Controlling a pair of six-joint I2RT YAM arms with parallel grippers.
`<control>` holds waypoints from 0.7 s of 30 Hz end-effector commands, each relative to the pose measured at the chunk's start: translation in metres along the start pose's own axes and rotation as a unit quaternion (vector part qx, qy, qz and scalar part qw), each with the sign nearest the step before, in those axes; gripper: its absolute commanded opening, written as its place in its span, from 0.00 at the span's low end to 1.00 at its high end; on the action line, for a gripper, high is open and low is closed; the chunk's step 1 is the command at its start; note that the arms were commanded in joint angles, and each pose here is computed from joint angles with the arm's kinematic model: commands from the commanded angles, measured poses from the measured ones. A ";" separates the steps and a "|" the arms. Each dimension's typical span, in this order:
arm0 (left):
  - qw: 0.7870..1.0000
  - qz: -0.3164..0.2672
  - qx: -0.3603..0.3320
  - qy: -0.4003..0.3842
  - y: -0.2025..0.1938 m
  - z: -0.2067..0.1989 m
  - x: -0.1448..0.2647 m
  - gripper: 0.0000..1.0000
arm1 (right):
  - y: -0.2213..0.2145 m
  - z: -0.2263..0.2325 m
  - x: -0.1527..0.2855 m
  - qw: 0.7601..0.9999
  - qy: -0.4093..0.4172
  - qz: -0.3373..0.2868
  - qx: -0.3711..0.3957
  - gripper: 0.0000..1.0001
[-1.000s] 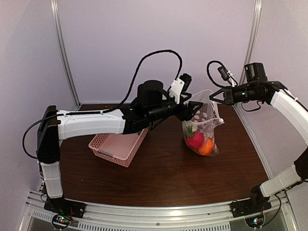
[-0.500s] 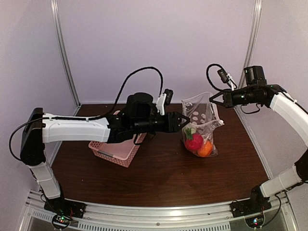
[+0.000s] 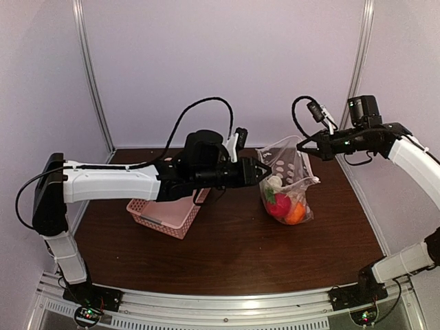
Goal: Place the food in the zip-top bag and seal the zipper
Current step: Adjust the zipper food storage bag at the center of the board.
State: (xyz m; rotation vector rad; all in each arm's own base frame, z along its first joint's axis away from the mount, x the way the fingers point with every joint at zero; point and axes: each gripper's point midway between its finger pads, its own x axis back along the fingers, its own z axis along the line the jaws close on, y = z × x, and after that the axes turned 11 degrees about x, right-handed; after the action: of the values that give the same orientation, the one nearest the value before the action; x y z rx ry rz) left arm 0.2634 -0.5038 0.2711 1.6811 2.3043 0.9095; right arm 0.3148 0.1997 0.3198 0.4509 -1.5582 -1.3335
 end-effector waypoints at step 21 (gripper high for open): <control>0.999 -0.030 -0.034 0.021 0.068 0.035 -0.090 0.00 | 0.017 -0.091 0.037 0.949 -0.284 0.117 0.065 0.00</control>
State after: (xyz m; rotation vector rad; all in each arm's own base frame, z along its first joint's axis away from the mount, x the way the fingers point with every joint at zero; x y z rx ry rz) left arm 0.3500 -0.5561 0.3148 1.4626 2.2773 0.9729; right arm 0.3979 0.1354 0.3558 -0.0262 -2.0954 -1.2738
